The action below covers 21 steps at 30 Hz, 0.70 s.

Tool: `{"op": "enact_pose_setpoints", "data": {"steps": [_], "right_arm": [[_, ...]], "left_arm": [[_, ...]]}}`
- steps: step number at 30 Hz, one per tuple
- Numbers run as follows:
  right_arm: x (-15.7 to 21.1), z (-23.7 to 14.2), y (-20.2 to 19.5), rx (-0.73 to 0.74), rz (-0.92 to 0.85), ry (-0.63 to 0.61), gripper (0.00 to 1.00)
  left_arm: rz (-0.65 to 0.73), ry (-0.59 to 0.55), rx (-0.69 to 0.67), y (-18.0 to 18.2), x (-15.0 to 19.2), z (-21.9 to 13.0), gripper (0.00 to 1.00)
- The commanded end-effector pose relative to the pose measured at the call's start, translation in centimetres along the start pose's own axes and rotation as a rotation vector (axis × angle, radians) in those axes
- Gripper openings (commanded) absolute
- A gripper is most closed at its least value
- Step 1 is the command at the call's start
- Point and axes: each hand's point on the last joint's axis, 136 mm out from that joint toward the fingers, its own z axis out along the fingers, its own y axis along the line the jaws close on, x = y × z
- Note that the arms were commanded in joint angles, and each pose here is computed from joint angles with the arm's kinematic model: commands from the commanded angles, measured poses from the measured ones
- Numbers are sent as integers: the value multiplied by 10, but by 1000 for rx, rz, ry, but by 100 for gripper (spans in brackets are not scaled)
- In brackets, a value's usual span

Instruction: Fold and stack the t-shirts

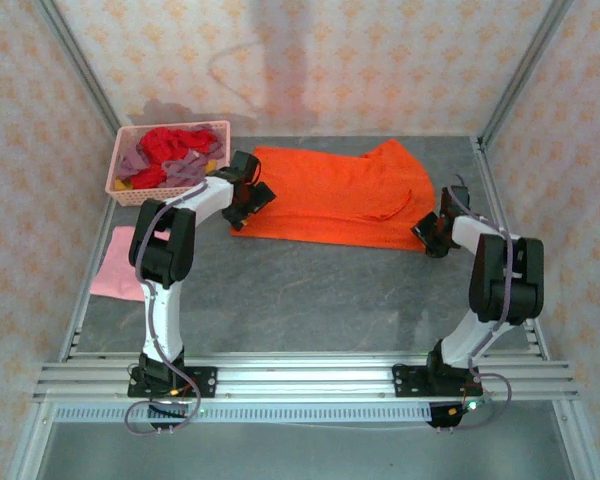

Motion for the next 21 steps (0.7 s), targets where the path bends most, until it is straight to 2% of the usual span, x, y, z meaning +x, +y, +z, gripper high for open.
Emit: {"op": "enact_pose_setpoints", "data": {"steps": [1, 6, 9, 13, 16, 21], "right_arm": [[-13, -15, -33, 96, 65, -66, 43], [-26, -39, -28, 68, 52, -118, 47], [-28, -54, -8, -3, -3, -140, 50], [-14, -63, 30, -55, -163, -163, 52], [0, -53, 56, -88, -242, -131, 53], [26, -15, 85, -98, -302, -11, 53]], "left_arm": [[-35, 24, -140, 47, 2, 17, 94], [-34, 32, -140, 47, 4, 18, 94], [-30, 33, -139, 48, 5, 17, 94], [-30, 37, -138, 49, 7, 18, 95], [-33, 37, -141, 52, 8, 17, 95], [-33, 38, -147, 58, 12, 16, 95]]}}
